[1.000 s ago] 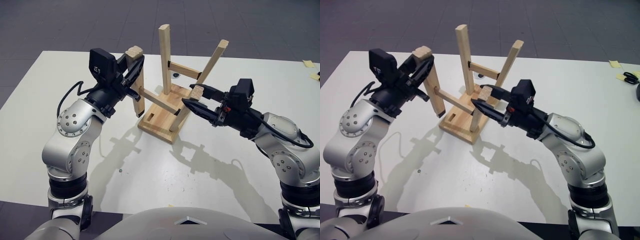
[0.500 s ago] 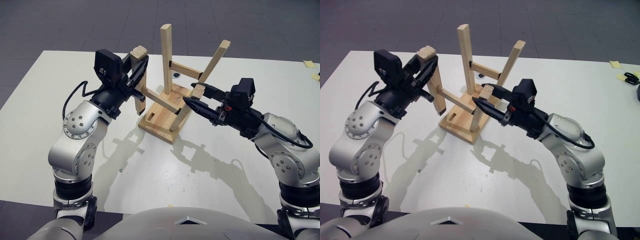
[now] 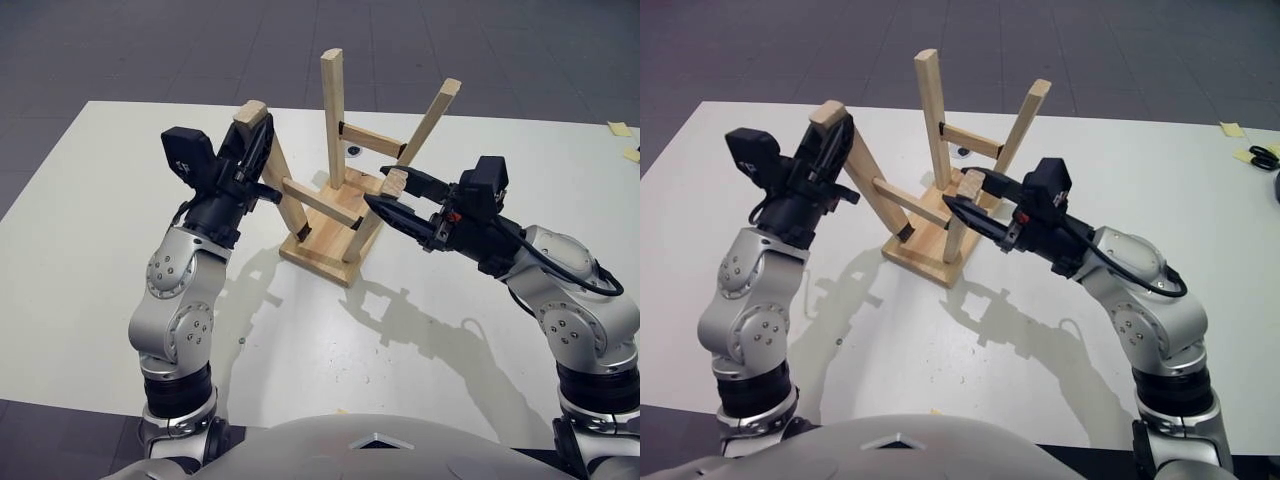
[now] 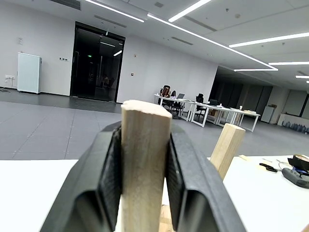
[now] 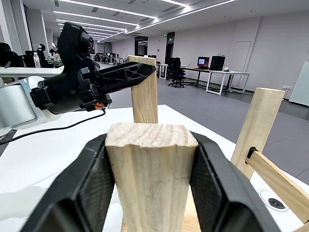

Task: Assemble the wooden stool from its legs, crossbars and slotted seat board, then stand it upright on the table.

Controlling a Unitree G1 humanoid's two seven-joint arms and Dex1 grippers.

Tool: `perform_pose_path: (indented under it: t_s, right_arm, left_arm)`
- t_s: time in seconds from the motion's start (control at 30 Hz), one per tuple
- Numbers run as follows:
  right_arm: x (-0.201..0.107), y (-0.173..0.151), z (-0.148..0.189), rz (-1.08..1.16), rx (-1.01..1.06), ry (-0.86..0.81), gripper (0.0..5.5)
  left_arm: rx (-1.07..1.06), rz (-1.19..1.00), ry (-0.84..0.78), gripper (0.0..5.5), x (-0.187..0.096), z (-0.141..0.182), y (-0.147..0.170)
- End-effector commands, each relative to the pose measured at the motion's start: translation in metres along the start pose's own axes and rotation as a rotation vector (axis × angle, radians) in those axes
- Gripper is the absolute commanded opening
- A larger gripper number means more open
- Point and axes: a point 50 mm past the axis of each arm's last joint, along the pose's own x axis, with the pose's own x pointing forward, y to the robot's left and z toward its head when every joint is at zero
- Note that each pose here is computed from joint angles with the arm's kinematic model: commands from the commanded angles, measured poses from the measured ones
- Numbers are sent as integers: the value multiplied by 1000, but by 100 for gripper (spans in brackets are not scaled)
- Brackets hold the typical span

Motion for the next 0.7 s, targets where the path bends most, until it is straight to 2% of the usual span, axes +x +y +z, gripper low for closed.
perform_pose_path:
  t_s: [0.03,0.33,0.7]
  right_arm:
    - [-4,-3,-32,-55,110,164,209]
    - [-3,-2,-31,-41,118,158,209]
    - [-1,-5,-28,-8,121,166,209]
  left_arm:
    - [-133,-80,22,104,3,-17,-15]
    - [-51,-120,71,104,0,-41,-7]
    - [-91,-130,90,104,-8,-60,-6]
